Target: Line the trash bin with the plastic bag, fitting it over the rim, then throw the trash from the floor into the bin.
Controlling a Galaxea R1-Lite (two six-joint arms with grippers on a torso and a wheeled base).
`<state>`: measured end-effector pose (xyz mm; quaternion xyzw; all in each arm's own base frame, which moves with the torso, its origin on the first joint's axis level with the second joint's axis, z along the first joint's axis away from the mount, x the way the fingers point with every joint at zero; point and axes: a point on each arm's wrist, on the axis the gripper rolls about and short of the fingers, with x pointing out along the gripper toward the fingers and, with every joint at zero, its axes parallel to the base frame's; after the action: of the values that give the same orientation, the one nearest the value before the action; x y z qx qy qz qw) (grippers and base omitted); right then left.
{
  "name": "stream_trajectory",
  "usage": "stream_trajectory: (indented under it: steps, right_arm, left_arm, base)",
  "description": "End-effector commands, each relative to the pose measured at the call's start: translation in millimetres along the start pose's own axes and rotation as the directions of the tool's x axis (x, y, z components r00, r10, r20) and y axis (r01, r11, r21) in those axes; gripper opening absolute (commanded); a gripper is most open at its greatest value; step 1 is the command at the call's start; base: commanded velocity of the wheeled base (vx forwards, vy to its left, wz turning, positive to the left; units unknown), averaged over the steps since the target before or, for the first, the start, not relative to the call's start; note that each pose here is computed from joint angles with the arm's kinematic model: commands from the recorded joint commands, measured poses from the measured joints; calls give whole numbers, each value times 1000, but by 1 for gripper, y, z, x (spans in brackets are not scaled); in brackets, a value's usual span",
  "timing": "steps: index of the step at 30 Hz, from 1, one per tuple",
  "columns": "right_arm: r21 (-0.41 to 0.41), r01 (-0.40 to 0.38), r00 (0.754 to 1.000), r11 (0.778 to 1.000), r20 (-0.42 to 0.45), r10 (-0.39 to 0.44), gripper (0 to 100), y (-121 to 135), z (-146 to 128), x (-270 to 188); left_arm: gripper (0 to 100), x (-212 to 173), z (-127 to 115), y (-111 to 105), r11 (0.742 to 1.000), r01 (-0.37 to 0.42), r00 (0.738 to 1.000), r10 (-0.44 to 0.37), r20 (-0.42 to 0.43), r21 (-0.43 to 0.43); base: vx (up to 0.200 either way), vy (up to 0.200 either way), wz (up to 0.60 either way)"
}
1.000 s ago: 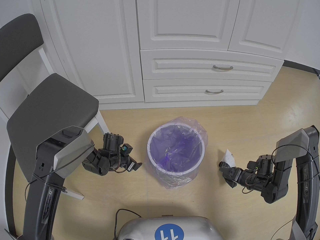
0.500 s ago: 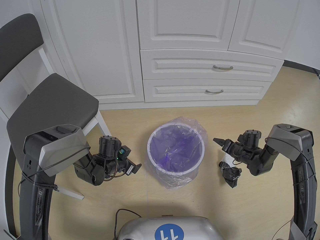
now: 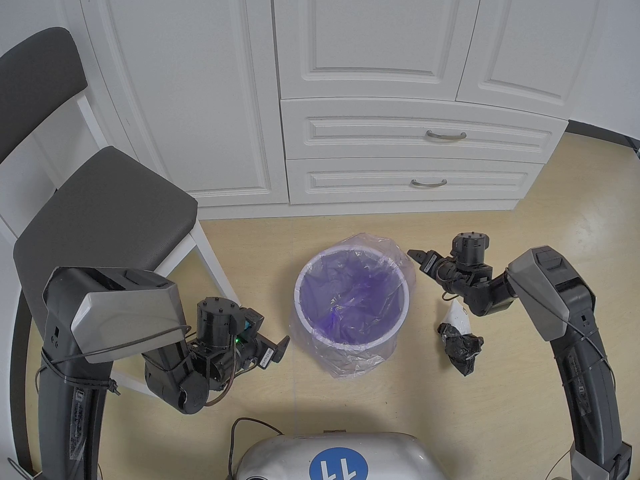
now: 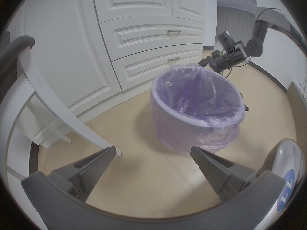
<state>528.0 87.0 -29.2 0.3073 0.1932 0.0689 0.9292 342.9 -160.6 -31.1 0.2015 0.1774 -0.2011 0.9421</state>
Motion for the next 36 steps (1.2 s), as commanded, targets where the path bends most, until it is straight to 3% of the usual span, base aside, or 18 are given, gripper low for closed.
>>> stream_trajectory:
  steps: [1, 9, 14, 25, 29, 36]
  right_arm:
    - [-11, 26, 997, 1000, -69, -27, 100, -3, -35, 26]
    - [-22, 39, 994, 999, -99, -41, 100, -6, -47, 29]
    - [-56, 42, 993, 998, -109, -48, 100, -9, -52, 29]
    - [-79, 42, 991, 996, -126, -52, 100, -9, -59, 30]
    - [-81, 43, 990, 996, -130, -54, 100, -9, -60, 29]
    - [-83, 44, 990, 996, -133, -54, 100, -9, -62, 29]
  left_arm:
    - [100, -14, -9, -9, 1000, -15, 1000, 15, -12, -1]
    - [100, -11, -19, -12, 998, -55, 998, 55, -2, -1]
    - [100, -10, -22, -12, 993, -122, 992, 122, -26, 6]
    - [100, -9, -22, -12, 991, -126, 991, 127, -29, 36]
    - [100, -7, -21, -10, 980, -185, 982, 188, -38, 70]
    - [100, -6, -20, -10, 975, -192, 979, 198, -41, 109]
  base:
    - [0, 0, 0]
    - [0, 0, 0]
    - [0, 0, 0]
    - [0, 0, 0]
    - [0, 0, 0]
    - [0, 0, 0]
